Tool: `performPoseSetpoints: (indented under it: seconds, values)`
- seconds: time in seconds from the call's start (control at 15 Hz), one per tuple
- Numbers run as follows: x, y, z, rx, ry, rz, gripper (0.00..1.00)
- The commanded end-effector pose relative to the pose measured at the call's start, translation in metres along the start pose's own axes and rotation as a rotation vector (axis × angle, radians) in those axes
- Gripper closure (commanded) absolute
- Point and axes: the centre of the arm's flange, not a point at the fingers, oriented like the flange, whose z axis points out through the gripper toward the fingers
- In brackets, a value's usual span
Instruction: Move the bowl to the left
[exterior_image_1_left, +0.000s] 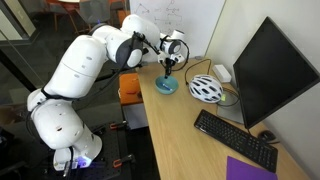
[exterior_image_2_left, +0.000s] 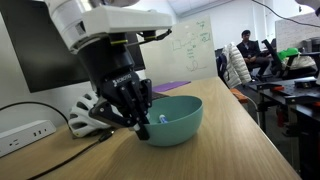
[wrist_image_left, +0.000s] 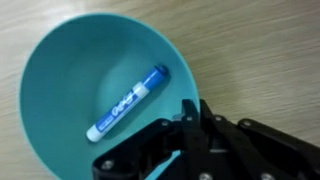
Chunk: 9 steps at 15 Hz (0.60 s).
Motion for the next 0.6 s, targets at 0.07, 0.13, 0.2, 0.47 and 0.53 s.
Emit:
performPoseSetpoints:
  seconds: [0.07,0.13,0.2,0.47,0.53]
  values:
    - [-0.013,-0.013,-0.039,0.032,0.029,-0.006,0.47]
    - [-0.018,-0.011,-0.051,0.034,0.039,-0.014,0.40]
    - [-0.026,-0.004,-0.064,0.037,0.050,-0.031,0.32]
    - [-0.043,0.041,-0.094,-0.021,0.073,-0.011,0.04]
    - [-0.043,0.057,-0.096,-0.023,0.072,-0.021,0.00]
